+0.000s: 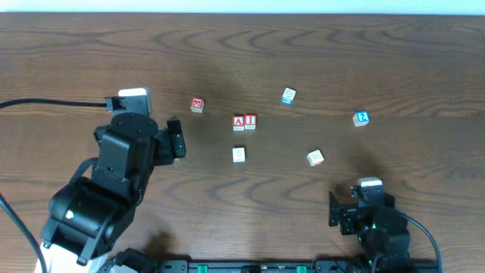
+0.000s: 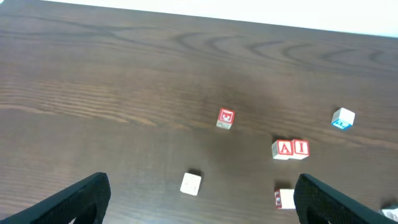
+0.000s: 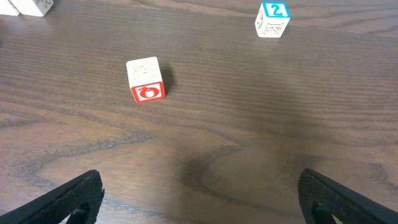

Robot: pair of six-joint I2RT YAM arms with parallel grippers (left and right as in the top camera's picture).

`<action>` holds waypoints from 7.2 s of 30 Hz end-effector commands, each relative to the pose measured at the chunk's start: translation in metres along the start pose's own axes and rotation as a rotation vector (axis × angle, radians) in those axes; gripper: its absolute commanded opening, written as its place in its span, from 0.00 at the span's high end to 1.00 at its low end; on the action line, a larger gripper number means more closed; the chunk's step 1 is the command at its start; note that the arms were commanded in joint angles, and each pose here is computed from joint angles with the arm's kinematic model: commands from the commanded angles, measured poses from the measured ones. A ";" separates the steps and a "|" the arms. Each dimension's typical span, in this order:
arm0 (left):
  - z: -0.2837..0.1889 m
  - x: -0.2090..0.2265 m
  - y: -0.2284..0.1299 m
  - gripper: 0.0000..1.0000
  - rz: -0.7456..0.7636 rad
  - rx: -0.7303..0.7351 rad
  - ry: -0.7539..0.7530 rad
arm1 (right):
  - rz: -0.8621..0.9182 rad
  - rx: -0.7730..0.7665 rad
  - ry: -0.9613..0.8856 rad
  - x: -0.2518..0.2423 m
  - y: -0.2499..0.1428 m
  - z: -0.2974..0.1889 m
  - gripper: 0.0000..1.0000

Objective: Spell out Ai2
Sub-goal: 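Raise the right arm and move it toward the blue '2' block, then lower the right gripper onto the blue '2' block and close, then lift the '2' block and carry it left toward 'AI'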

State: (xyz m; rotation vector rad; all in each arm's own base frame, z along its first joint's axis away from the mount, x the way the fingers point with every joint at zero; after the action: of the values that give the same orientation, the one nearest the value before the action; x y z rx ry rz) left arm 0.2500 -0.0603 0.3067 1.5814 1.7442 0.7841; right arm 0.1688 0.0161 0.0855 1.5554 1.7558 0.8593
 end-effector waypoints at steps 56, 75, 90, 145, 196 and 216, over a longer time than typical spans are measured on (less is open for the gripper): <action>0.021 0.004 0.004 0.05 0.031 0.011 0.091 | 0.096 -0.046 -0.193 -0.086 0.229 0.086 0.01; 0.021 0.003 0.007 0.05 0.002 -0.005 0.084 | 0.018 0.442 0.001 -0.088 0.167 0.171 0.01; 0.021 0.003 0.007 0.05 0.004 -0.002 0.085 | -0.176 0.613 0.088 -0.085 0.119 0.185 0.01; 0.021 0.002 0.006 0.05 -0.004 -0.001 0.081 | -0.246 0.596 0.136 -0.099 0.093 0.227 0.55; -0.036 0.061 -0.022 0.05 -0.071 0.000 0.234 | -0.159 0.621 0.381 0.188 0.173 0.169 0.99; -0.038 0.064 -0.027 0.05 -0.060 0.020 0.246 | -0.004 0.629 0.009 0.167 0.133 0.191 0.99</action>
State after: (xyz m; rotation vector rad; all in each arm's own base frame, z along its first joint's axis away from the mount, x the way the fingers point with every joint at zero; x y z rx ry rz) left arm 0.1996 -0.0041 0.3010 1.5118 1.9573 0.9367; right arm 0.3787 0.2142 0.0859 1.9055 2.2176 0.3651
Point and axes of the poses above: each gripper's point midway between its finger pads, its own z axis out along the fingers, its own x axis along the line the jaws close on, y = z × x, the point moved 2 cm from there along -z, back along the fingers
